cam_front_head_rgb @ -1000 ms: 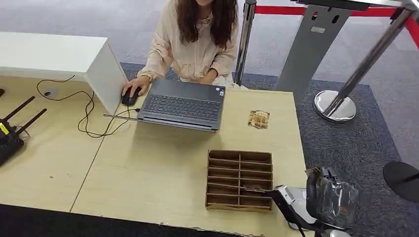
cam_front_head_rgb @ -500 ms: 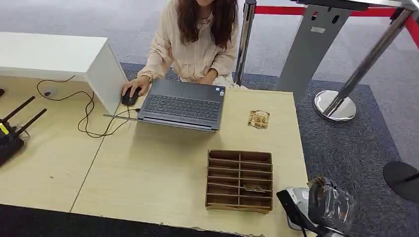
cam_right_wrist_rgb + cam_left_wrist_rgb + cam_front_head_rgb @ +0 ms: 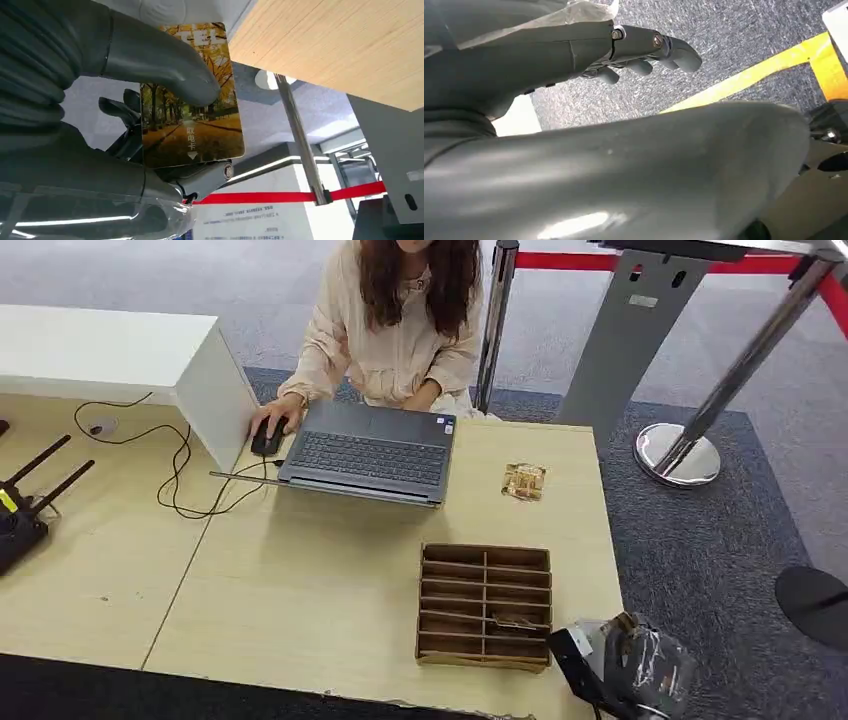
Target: Pass the card to the sensor for recognition and then transmit it.
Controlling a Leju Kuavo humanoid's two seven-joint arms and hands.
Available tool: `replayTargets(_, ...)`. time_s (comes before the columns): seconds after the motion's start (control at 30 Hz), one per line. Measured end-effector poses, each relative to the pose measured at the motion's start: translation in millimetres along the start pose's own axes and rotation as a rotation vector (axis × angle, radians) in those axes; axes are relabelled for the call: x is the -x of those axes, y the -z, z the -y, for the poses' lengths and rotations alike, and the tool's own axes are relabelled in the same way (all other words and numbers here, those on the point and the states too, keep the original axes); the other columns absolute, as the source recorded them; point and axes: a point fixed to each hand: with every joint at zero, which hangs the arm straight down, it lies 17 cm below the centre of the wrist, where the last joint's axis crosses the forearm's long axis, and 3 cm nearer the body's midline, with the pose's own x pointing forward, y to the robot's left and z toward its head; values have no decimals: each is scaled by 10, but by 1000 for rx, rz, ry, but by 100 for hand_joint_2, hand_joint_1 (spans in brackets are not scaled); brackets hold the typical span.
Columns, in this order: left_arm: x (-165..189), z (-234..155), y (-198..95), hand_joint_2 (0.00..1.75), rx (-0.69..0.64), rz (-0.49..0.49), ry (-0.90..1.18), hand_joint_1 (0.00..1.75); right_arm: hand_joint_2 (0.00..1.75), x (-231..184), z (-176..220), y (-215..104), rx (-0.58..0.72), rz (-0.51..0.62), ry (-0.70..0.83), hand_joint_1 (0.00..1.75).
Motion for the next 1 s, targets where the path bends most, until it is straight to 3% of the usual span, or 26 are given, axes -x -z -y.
replayTargets(0.67,-17,0,0,0,0,11,0,0,175,-69,16,51,15,43,50,175)
replayTargets(0.8,-23,-2,0,0,-1,14,0,0,175,-394,286,139,86,129,148,175)
replayTargets(1.0,-36,-10,1,0,-5,21,1,0,175,-983,1018,303,264,213,262,175)
